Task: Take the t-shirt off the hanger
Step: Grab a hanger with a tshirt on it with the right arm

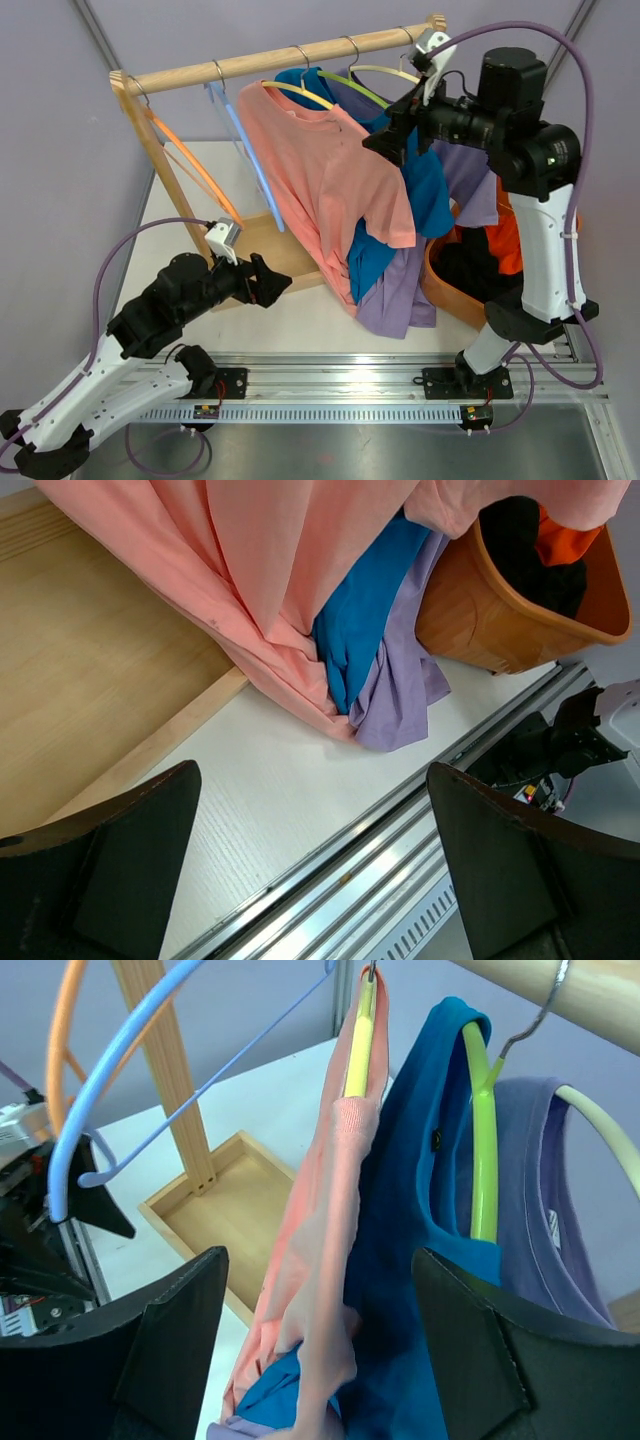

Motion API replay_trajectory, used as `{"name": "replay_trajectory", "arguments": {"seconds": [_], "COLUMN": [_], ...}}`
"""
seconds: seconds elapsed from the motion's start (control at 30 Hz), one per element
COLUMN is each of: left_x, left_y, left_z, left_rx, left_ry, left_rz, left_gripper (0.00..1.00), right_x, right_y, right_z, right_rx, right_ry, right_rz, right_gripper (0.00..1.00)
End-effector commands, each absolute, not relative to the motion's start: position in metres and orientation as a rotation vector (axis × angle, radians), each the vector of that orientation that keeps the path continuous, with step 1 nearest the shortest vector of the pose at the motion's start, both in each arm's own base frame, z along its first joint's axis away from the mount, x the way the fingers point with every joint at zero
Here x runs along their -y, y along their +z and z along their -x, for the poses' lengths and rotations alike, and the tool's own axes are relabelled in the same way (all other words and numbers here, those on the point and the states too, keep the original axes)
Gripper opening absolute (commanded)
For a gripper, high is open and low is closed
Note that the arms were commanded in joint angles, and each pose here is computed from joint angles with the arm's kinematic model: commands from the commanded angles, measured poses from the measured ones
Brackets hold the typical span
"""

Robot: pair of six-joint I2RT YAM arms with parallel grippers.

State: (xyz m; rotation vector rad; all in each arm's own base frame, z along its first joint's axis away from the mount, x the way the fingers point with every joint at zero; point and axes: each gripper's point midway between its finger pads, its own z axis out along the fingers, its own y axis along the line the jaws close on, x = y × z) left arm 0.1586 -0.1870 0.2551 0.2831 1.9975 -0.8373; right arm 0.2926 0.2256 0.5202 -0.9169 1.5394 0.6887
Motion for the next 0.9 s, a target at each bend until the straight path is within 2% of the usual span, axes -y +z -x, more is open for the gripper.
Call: {"name": "replay_trajectory", "arguments": {"seconds": [0.0, 0.23, 0.37, 0.47, 0.57, 0.6, 0.7, 0.73, 0.8, 0.87], "left_x": [0.188, 0.187, 0.183, 0.182, 0.182, 0.182, 0.181, 0.181, 0.179, 0.178], "left_y": [0.279, 0.274, 0.277, 0.277, 0.276, 0.276, 0.276, 0.274, 0.275, 0.273], "left_z": [-0.166, -0.164, -0.165, -0.166, -0.166, -0.166, -0.165, -0.165, -0.164, -0.163], "left_rx": [-1.947, -1.984, -1.973, -1.967, -1.969, -1.968, -1.964, -1.971, -1.967, -1.964], "left_ry": [-0.872, -0.89, -0.874, -0.869, -0.866, -0.868, -0.867, -0.865, -0.868, -0.869], "left_rz": [-0.197, -0.135, -0.122, -0.12, -0.124, -0.125, -0.125, -0.124, -0.117, -0.111], "left_gripper": [0.99, 0.99, 0.99, 0.99, 0.99, 0.99, 0.99, 0.99, 0.99, 0.99], "right_x": [-0.226, -0.249, -0.26, -0.268, -0.275, -0.277, -0.279, -0.28, -0.278, -0.276], "right_y": [0.538, 0.509, 0.496, 0.487, 0.474, 0.47, 0.467, 0.468, 0.477, 0.493], "right_z": [-0.316, -0.333, -0.339, -0.341, -0.347, -0.35, -0.353, -0.353, -0.353, -0.352], "right_rx": [-1.479, -1.535, -1.566, -1.591, -1.626, -1.638, -1.645, -1.64, -1.616, -1.569], "right_ry": [0.514, 0.546, 0.563, 0.578, 0.584, 0.583, 0.578, 0.575, 0.565, 0.558], "right_rz": [0.835, 0.868, 0.88, 0.892, 0.898, 0.9, 0.902, 0.902, 0.887, 0.868], "right_gripper": [0.8, 0.77, 0.71, 0.63, 0.51, 0.44, 0.3, 0.16, 0.0, 0.0]}}
